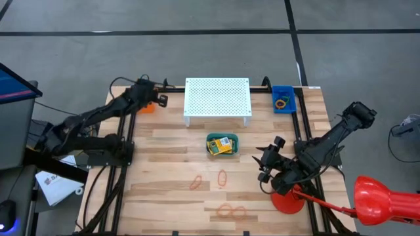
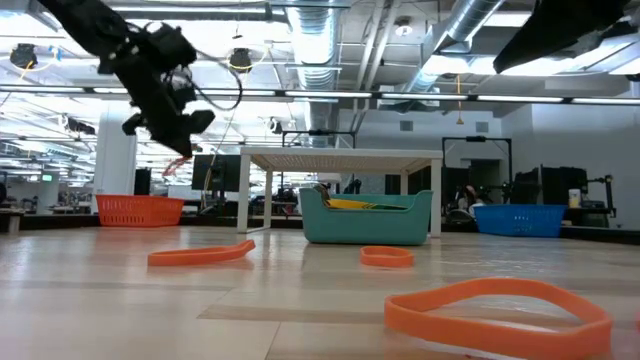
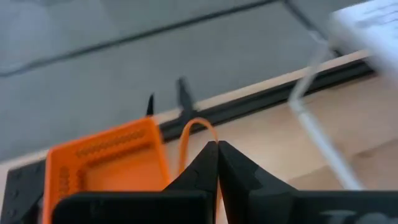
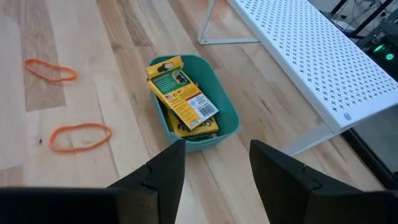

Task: Pick & Place Office Desk Supplies
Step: Put the orange rubber band into the orange bin

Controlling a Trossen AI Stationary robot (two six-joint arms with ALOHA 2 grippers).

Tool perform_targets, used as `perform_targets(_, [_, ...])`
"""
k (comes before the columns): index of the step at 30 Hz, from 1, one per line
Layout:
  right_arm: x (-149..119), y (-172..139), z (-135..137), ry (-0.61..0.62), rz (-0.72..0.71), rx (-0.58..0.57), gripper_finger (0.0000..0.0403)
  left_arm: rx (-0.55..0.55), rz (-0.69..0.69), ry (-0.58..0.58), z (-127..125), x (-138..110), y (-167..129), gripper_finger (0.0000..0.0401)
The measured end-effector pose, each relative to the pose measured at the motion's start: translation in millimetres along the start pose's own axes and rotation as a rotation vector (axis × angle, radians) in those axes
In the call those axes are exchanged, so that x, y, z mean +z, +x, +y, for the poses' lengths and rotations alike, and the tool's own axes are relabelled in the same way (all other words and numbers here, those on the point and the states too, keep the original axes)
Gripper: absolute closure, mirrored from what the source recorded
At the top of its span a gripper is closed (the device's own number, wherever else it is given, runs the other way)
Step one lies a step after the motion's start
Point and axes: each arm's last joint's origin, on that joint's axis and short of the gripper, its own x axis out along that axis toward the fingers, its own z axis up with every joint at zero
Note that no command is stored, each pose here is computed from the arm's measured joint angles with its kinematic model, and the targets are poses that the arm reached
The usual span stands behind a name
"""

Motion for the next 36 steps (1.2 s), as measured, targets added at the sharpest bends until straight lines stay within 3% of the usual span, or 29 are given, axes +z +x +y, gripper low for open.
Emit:
perform_targets(9, [-1, -2, 1, -0.010, -0.002, 0.007, 0.0228, 0.153, 0.167, 0.003, 16, -18, 47, 0.0401])
perform_targets(25, [-2, -3, 2, -0.006, -0.005, 0.014, 0.0228, 0.178, 0.150, 0.005, 15, -17, 50, 0.0398])
perform_targets(30, [-2, -3, 2, -0.005, -0.005, 0.015, 0.0228, 0.178, 0.143, -0.001, 14, -17, 51, 0.0376])
perform_targets(36, [-2, -3, 2, -0.005, -0.005, 0.015, 0.0228, 0.181, 0.141, -0.005, 14, -17, 51, 0.0317])
